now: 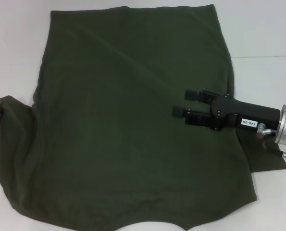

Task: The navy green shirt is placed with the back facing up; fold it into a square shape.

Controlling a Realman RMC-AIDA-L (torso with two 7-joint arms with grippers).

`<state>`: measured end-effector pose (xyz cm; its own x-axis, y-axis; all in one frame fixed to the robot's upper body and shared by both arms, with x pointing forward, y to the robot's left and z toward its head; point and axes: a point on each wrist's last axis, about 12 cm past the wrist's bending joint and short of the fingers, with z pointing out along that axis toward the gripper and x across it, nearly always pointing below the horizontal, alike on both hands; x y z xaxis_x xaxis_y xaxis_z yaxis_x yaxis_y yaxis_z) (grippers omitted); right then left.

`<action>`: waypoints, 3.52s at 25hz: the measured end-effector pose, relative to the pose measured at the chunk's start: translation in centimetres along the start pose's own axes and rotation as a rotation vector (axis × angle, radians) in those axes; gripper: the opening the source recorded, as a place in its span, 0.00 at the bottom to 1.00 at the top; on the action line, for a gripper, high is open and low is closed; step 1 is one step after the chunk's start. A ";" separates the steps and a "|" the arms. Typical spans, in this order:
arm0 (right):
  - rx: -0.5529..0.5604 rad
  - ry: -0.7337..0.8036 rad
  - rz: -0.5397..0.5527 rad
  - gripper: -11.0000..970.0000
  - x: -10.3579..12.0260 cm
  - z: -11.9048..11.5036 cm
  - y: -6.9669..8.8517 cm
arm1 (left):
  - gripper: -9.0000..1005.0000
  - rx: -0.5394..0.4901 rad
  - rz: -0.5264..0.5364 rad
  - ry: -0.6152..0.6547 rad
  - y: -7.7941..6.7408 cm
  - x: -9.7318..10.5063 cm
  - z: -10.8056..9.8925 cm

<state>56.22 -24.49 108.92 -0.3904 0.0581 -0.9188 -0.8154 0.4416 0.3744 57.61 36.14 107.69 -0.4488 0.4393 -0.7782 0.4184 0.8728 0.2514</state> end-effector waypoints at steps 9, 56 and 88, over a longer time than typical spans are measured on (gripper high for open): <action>0.001 -0.001 0.002 0.95 0.1 0.0 0.0 | 0.06 -0.026 0.024 -0.014 0.6 -0.9 -0.2; 0.007 0.000 -0.005 0.95 0.4 -0.3 0.0 | 0.06 0.157 -0.033 0.022 -1.0 -5.1 -1.5; 0.010 -0.005 0.002 0.95 0.6 -0.4 0.1 | 0.06 0.194 -0.031 0.082 -1.1 -6.7 -2.7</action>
<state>55.77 -24.81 108.47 -0.3904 0.0632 -0.9185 -0.8099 0.4508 0.3753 58.04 32.84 114.22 -0.5238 0.4353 -0.7322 0.5434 0.8327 0.1063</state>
